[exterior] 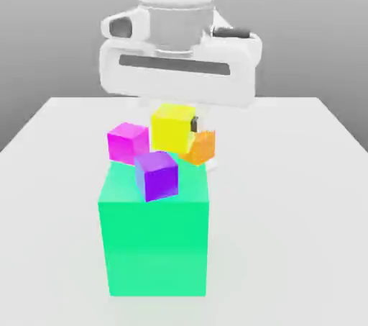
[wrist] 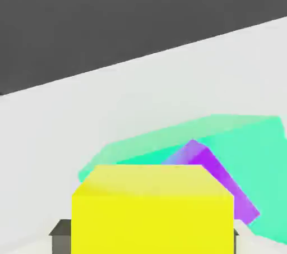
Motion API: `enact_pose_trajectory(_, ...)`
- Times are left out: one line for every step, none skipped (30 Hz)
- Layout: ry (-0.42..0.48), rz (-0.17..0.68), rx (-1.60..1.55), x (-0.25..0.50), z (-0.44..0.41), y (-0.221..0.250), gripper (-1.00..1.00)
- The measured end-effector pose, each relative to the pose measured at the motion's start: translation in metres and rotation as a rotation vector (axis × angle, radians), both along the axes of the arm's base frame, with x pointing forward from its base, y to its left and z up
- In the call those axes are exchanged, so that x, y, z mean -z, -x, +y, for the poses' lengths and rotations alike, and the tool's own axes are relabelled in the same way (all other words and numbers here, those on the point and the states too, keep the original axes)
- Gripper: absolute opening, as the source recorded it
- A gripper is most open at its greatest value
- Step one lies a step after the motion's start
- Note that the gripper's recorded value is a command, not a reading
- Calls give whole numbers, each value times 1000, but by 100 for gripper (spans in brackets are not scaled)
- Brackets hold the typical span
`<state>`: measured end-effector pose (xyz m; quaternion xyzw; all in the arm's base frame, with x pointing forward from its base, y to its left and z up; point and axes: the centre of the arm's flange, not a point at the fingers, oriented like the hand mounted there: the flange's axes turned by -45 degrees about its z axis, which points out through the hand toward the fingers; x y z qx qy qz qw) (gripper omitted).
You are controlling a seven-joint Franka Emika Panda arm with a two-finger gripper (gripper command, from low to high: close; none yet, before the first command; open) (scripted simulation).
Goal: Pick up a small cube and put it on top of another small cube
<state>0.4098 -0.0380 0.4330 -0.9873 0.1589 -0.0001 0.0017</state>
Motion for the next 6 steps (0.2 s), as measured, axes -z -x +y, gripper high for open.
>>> enact_pose_trajectory(-1, 0, 3, 12, -2, 1, -100)
enact_pose_trajectory(-2, 0, 5, 25, -3, 2, -100)
enact_pose_trajectory(-2, 0, 6, 37, -4, 2, 100)
enact_pose_trajectory(-2, 0, 6, 37, -4, 2, 100)
enact_pose_trajectory(-2, 0, 6, 37, -4, 2, 100)
enact_pose_trajectory(-2, 0, 6, 37, -4, 2, 100)
